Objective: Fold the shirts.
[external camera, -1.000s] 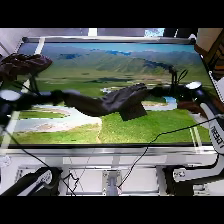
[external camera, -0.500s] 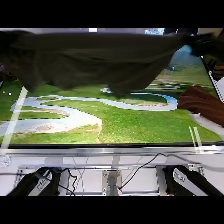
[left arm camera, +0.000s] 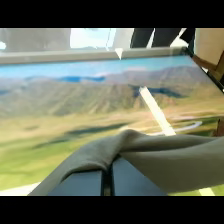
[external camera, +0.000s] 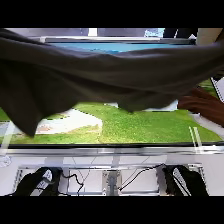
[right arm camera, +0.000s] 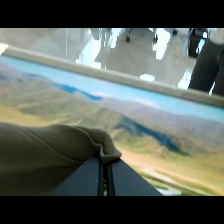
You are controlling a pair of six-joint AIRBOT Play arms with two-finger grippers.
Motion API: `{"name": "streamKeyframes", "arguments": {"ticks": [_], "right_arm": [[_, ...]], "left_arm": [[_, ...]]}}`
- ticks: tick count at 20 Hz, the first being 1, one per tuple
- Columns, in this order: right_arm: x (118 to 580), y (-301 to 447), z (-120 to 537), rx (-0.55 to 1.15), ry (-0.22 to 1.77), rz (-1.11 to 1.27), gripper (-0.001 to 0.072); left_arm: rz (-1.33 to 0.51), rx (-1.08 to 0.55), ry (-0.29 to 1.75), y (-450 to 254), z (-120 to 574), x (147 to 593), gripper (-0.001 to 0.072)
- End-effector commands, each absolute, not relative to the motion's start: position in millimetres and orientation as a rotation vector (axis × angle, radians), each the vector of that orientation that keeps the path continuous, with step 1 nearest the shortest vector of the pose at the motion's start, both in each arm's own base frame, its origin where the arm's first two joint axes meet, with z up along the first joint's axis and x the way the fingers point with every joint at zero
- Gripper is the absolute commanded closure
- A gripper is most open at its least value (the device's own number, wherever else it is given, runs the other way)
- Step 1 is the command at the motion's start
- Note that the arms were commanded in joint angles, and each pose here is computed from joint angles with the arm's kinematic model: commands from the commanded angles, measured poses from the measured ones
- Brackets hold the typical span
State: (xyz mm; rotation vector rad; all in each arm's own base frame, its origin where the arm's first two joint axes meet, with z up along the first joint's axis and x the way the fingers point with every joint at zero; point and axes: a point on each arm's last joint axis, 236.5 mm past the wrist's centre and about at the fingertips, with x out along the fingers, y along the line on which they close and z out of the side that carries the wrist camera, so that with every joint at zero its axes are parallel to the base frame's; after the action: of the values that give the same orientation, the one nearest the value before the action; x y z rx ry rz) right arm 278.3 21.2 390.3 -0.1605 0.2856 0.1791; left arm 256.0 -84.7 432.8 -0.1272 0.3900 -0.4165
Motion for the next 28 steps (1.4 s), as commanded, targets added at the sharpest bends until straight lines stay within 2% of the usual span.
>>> {"name": "streamKeyframes", "arguments": {"ticks": [1,3,7,11,12,13,14,16,18,19,21,23,25,27,28], "right_arm": [[304.3,10.2,345.3,-0.103,0.430,0.177,0.0695],[345.8,3.9,298.8,-0.032,0.538,0.203,0.0694],[426.6,-2.6,166.1,0.174,0.794,0.254,0.0691],[496.2,-13.7,59.3,0.329,0.858,0.191,0.0673],[508.4,-10.4,42.0,0.366,0.858,0.184,0.0590],[518.0,-4.8,29.5,0.399,0.855,0.184,0.0466],[527.0,-0.7,22.2,0.410,0.839,0.184,0.0408],[540.3,-3.8,29.7,0.375,0.771,0.168,0.0396],[536.6,-9.3,42.4,0.350,0.753,0.175,0.0396],[525.2,-9.3,42.1,0.348,0.793,0.199,0.0396],[488.3,-6.5,25.0,0.318,0.948,0.281,0.0367],[449.4,-0.5,0.7,0.359,1.105,0.337,0.0366],[409.9,11.0,-27.5,0.415,1.249,0.378,0.0238],[374.3,25.6,-54.3,0.485,1.365,0.404,0.0234],[362.2,34.5,-63.9,0.525,1.397,0.414,0.0234]], "left_arm": [[-0.431,-0.235,0.590,-77.2,372.6,300.2,0.0697],[-0.446,-0.304,0.720,-70.1,319.0,343.4,0.0696],[-0.438,-0.441,0.998,-53.0,176.6,421.5,0.0693],[-0.426,-0.497,1.148,-38.9,53.8,472.4,0.0680],[-0.408,-0.515,1.164,-35.3,29.7,482.6,0.0607],[-0.394,-0.548,1.179,-34.0,9.2,490.6,0.0423],[-0.386,-0.585,1.173,-34.8,-2.8,499.0,0.0227],[-0.378,-0.668,1.076,-37.4,5.5,522.7,0.0203],[-0.467,-0.686,0.899,-43.9,56.1,548.4,0.0249],[-0.546,-0.650,0.830,-49.7,89.8,551.9,0.0308],[-0.641,-0.512,0.750,-54.1,150.3,545.0,0.0372],[-0.603,-0.334,0.720,-40.5,189.1,534.4,0.0372],[-0.480,-0.207,0.758,-15.2,199.7,521.4,0.0356],[-0.415,-0.144,0.864,0.3,188.7,499.0,0.0240],[-0.410,-0.135,0.946,3.2,176.7,484.4,0.0223]]}}
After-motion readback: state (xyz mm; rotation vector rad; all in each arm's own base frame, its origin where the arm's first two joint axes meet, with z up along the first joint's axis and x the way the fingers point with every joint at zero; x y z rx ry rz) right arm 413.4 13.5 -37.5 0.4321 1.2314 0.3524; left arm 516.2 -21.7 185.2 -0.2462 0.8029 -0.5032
